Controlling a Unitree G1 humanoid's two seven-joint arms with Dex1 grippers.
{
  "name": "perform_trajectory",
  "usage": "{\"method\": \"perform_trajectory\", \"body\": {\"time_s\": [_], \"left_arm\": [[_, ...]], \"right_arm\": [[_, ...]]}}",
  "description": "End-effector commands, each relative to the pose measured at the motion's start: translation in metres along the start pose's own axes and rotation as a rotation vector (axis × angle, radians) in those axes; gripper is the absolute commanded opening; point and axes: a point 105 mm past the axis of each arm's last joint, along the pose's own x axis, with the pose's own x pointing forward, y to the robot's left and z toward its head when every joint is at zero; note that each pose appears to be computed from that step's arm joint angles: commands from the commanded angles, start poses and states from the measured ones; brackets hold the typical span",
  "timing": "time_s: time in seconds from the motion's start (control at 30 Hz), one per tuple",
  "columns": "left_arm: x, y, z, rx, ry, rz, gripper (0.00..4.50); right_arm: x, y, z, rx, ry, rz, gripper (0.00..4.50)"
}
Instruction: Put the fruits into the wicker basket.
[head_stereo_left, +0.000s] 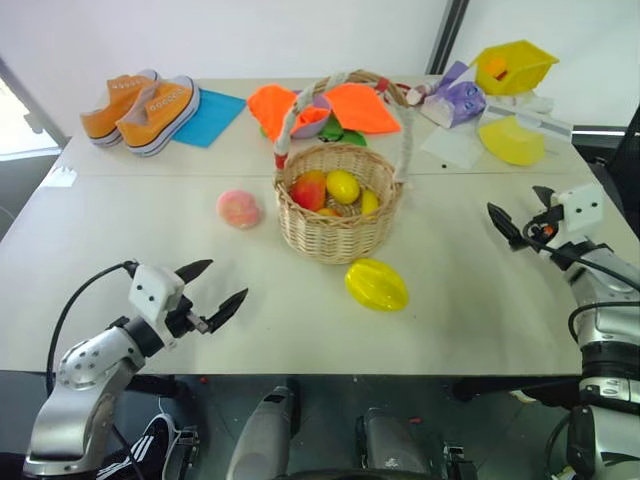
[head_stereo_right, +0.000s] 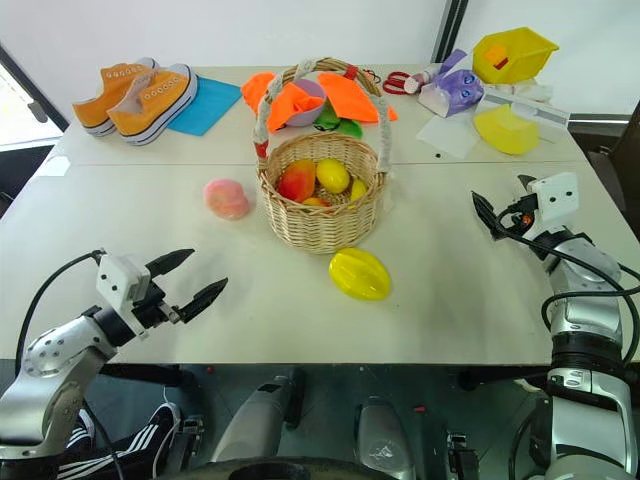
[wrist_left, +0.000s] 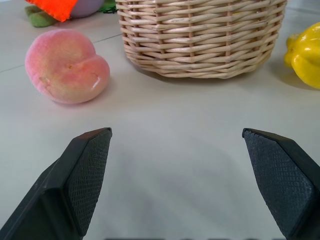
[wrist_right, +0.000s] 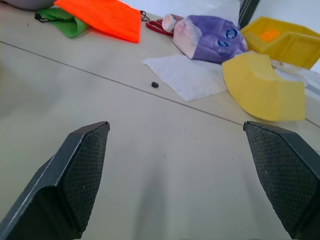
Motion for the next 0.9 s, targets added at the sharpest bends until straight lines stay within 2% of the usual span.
{"method": "perform_trajectory", "body": {"time_s": [0.03,0.27,0.5,0.6,0.7,0.77,0.83,0.9], "left_arm": [[-0.001,0.001,0.012,0.073,-0.038,0.020,4.50],[0.004,0.004,0.014,0.089,-0.047,0.038,4.50],[0.010,0.009,0.024,0.080,-0.126,0.066,4.50],[0.017,0.023,0.027,0.079,-0.150,0.167,4.50],[0.023,0.021,0.030,0.081,-0.171,0.183,4.50],[0.027,0.020,0.036,0.067,-0.187,0.186,4.50],[0.031,0.036,0.048,0.058,-0.200,0.268,4.50],[0.033,0.051,0.056,0.060,-0.210,0.336,4.50]], "right_arm": [[0.001,-0.003,0.013,-0.022,-0.050,-0.012,4.48],[-0.001,0.012,0.016,-0.029,-0.074,0.041,4.48],[-0.013,0.038,0.046,0.034,-0.241,0.171,4.48],[-0.025,0.061,0.062,0.010,-0.303,0.291,4.48],[-0.036,0.078,0.077,0.020,-0.342,0.406,4.48],[-0.046,0.095,0.089,0.005,-0.353,0.528,4.48],[-0.064,0.128,0.106,-0.050,-0.344,0.742,4.48],[-0.076,0.151,0.111,-0.107,-0.312,0.887,4.48]]}}
